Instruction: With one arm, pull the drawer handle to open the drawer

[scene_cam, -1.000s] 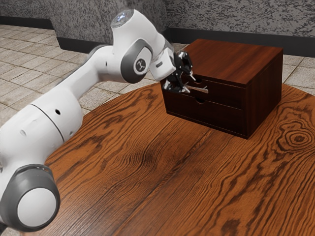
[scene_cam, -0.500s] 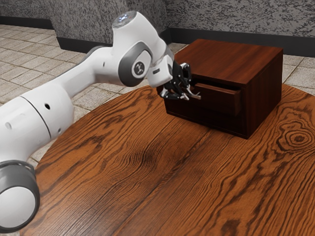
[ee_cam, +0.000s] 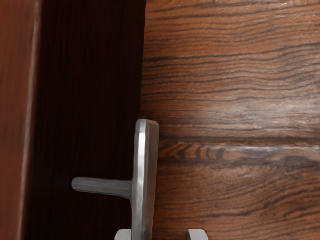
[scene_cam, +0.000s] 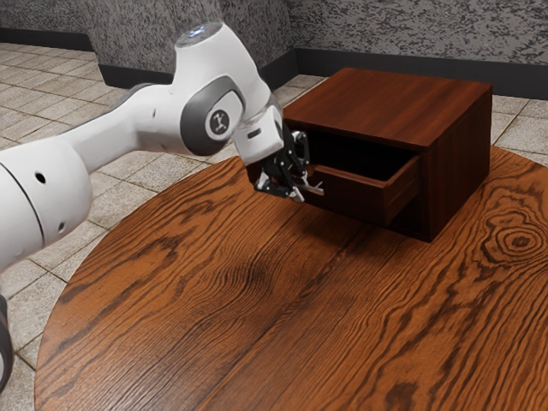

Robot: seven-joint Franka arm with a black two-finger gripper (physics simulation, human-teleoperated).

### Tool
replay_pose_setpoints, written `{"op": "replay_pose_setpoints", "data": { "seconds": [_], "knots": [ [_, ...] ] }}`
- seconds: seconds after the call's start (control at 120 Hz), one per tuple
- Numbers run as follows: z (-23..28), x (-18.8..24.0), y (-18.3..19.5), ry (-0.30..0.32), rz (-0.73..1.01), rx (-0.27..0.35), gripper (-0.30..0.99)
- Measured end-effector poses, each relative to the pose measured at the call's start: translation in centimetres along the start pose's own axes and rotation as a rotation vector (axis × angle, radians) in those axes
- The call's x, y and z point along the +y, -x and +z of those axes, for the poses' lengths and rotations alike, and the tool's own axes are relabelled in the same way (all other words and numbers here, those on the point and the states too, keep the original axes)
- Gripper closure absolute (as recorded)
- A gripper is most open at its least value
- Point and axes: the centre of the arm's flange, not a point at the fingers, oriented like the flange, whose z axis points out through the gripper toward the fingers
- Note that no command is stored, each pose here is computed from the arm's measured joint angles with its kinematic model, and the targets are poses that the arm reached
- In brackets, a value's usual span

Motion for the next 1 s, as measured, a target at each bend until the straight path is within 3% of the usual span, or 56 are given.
{"op": "replay_pose_setpoints", "data": {
  "seconds": [0.167,0.358,0.425,0.65,0.717,0.858,1.0],
  "knots": [
    [-1.2,2.8,-1.1,0.039,-0.040,-0.033,0.64],
    [-3.2,5.8,-1.7,0.049,-0.057,-0.113,0.64],
    [-3.5,6.7,-1.8,0.054,-0.065,-0.126,0.68],
    [-3.5,7.5,-0.4,0.065,-0.125,-0.147,0.62],
    [-5.8,7.8,-0.6,0.044,-0.138,-0.149,0.52],
    [-19.7,8.4,-2.8,-0.047,-0.239,-0.153,0.26],
    [-22.2,9.9,-2.3,0.025,-0.358,-0.168,0.13]
  ]
}}
